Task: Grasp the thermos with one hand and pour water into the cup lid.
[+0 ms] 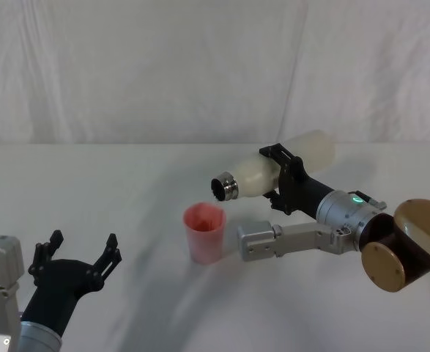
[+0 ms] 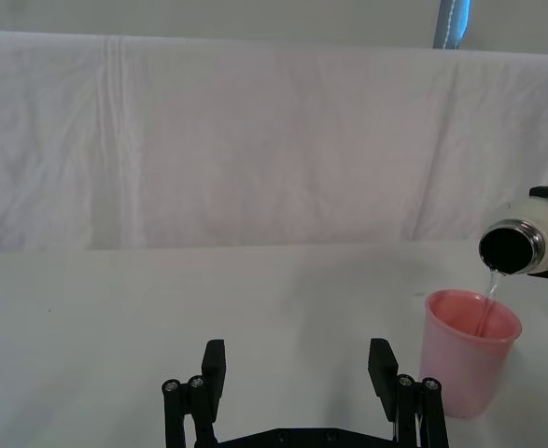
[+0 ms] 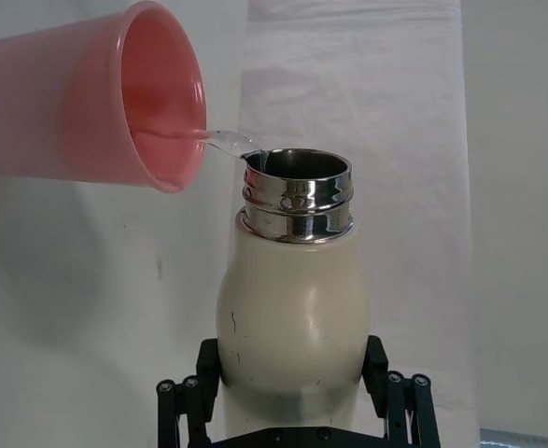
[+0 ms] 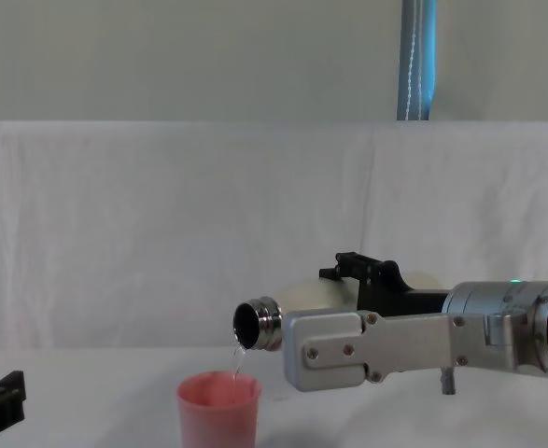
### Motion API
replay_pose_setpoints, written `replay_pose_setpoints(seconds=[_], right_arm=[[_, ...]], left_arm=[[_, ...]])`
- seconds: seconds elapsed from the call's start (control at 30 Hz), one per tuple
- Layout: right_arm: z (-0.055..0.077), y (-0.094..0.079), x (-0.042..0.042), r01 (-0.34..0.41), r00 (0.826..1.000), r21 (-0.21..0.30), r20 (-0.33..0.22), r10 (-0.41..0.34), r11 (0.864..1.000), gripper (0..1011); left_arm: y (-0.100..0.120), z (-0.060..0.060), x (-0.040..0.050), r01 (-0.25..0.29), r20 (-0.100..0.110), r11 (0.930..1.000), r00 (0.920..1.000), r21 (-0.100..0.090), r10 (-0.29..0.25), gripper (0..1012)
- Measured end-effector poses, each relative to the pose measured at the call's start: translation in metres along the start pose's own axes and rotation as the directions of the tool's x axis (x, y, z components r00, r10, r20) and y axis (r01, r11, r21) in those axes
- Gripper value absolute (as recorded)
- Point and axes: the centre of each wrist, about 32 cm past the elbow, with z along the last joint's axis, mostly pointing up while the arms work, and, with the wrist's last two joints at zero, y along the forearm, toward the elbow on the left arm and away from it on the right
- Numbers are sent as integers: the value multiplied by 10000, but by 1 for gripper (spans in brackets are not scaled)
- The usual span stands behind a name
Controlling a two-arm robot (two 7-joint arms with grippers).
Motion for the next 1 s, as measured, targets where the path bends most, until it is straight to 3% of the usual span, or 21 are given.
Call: replay_pose_setpoints(seconds=[1.0], right_arm=[[-23,8,9,-17,9999,10,102,17,10000,948]], left_arm=[[0,0,0,0,0,10000,10000,0,0,1001]])
